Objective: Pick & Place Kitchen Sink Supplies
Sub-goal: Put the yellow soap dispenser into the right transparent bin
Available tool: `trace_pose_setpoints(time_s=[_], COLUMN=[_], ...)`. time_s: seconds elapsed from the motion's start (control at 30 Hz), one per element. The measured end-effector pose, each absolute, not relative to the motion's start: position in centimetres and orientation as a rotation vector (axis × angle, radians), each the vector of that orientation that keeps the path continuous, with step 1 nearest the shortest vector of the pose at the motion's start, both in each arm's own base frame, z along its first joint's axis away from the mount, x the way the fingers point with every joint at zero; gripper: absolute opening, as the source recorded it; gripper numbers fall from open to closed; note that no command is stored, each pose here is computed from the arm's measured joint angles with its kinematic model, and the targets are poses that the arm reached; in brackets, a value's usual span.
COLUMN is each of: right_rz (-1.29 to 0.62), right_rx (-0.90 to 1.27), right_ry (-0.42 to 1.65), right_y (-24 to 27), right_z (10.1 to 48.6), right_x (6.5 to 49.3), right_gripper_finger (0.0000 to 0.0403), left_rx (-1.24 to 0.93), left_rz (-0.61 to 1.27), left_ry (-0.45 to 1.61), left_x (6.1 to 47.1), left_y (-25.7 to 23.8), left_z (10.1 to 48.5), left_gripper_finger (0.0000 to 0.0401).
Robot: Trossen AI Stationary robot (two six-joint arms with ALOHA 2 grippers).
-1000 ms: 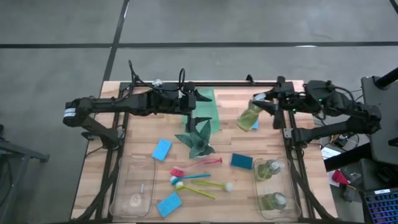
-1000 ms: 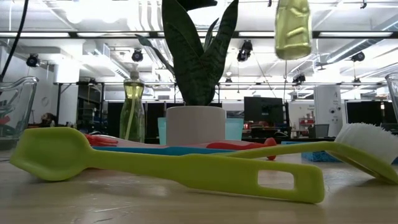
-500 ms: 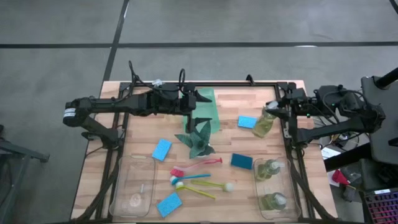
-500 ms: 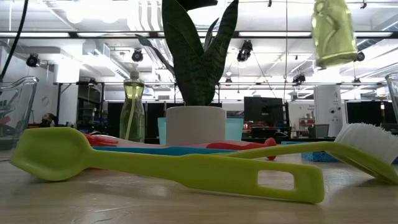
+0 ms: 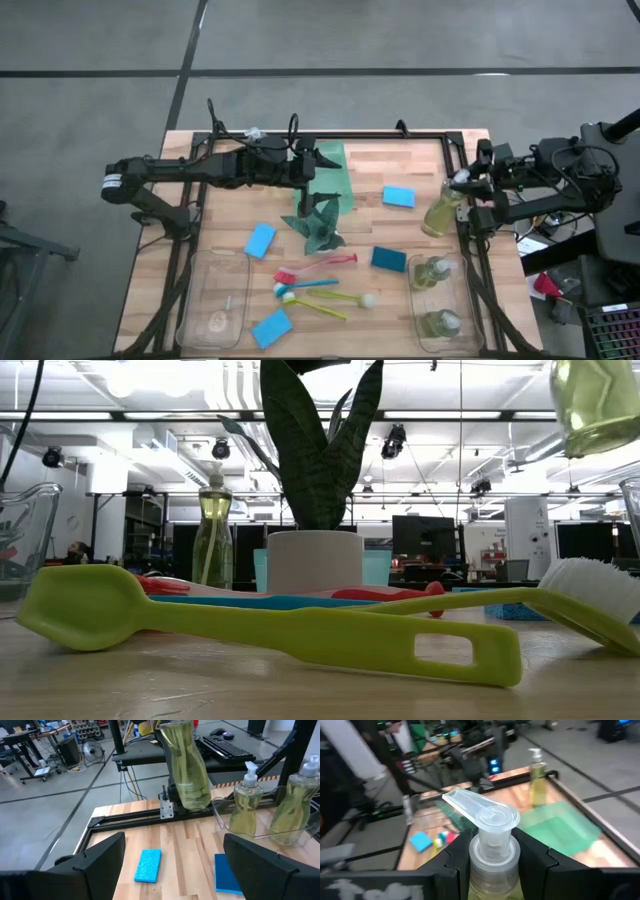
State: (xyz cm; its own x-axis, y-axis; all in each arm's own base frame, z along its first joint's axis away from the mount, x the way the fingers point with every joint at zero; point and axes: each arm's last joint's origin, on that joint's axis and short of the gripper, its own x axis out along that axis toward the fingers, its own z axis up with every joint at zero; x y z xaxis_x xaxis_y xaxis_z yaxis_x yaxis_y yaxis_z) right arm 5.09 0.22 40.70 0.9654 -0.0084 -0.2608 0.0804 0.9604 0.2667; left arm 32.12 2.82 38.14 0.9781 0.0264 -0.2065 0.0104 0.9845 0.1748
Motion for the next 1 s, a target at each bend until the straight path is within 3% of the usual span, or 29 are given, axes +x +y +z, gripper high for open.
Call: trace_pose_setpoints(time_s=[0.37,0.67,1.0], right_rz=[0.044,0.213,0.212], right_rx=[0.25,0.365,0.397], right_ry=[0.383,0.401,0.489], right_y=[0.3,0.8,0.9], right_z=[39.7,39.6,38.0], right_x=[3.3,2.5,3.4], right_gripper_finger=[0.0112,0.0112,0.0113], left_rx=[0.145,0.131,0.13], left_rz=[0.012,0.014,0.016], left_ry=[0.21,0.21,0.21], left_x=[32.1,32.1,32.1], left_y=[2.8,2.8,2.8], left_z=[38.1,38.1,38.1], left_gripper_finger=[0.033,0.033,0.033])
